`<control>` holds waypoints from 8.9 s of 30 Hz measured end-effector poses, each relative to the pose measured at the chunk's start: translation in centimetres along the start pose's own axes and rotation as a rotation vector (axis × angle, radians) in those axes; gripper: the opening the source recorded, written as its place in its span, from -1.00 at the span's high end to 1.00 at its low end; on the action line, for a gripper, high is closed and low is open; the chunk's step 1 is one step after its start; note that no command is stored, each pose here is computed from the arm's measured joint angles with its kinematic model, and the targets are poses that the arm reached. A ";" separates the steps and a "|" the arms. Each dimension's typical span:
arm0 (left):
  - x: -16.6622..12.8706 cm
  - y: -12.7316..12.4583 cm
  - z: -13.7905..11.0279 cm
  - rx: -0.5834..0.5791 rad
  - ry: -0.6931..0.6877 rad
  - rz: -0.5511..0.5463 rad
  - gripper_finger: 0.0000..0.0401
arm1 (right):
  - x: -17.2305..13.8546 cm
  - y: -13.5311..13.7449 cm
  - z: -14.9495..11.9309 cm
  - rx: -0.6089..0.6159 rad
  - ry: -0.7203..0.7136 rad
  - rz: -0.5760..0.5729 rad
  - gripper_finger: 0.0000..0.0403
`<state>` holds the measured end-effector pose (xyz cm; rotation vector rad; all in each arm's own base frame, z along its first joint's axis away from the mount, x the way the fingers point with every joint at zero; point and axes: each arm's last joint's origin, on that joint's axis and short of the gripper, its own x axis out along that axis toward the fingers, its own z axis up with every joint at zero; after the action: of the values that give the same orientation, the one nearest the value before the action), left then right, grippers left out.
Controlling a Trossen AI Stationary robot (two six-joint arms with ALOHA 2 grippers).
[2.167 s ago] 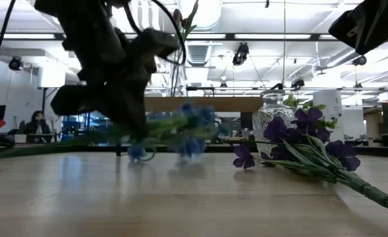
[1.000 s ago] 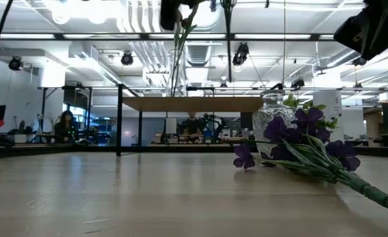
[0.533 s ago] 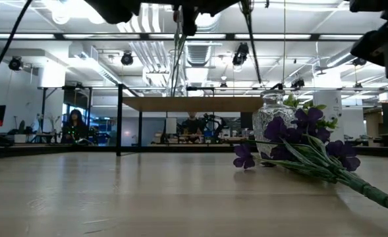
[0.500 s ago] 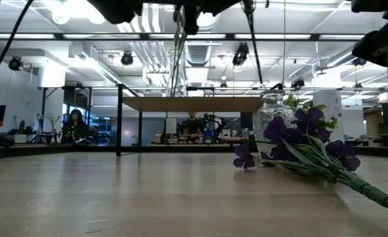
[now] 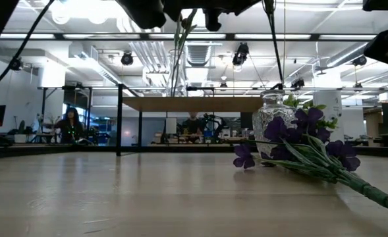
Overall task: Pick and place flowers into a vace then onto a shelf
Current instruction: Put the blue flowers into the transparent vase, then put the purple flowers into the transparent vase
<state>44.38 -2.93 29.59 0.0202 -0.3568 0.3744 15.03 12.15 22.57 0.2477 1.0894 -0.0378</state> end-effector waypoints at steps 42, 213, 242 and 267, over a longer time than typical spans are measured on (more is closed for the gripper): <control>0.4 1.2 -3.5 0.025 0.223 0.021 0.83 | 0.8 -0.1 -0.9 0.034 0.002 -0.001 0.72; -28.1 6.3 8.3 0.125 1.059 -0.355 0.18 | 15.6 8.5 10.5 1.257 0.027 -0.435 -0.02; -28.0 6.3 8.3 0.084 1.059 -0.312 0.18 | 15.3 10.6 10.5 1.074 -0.026 -0.346 0.92; -28.0 6.3 8.3 0.055 1.055 -0.272 0.18 | 10.7 14.3 14.8 0.543 -0.464 -0.337 0.93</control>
<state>14.94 -7.66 27.44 -0.0746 0.6952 0.0877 35.11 23.84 22.23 0.5109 0.6283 -0.6684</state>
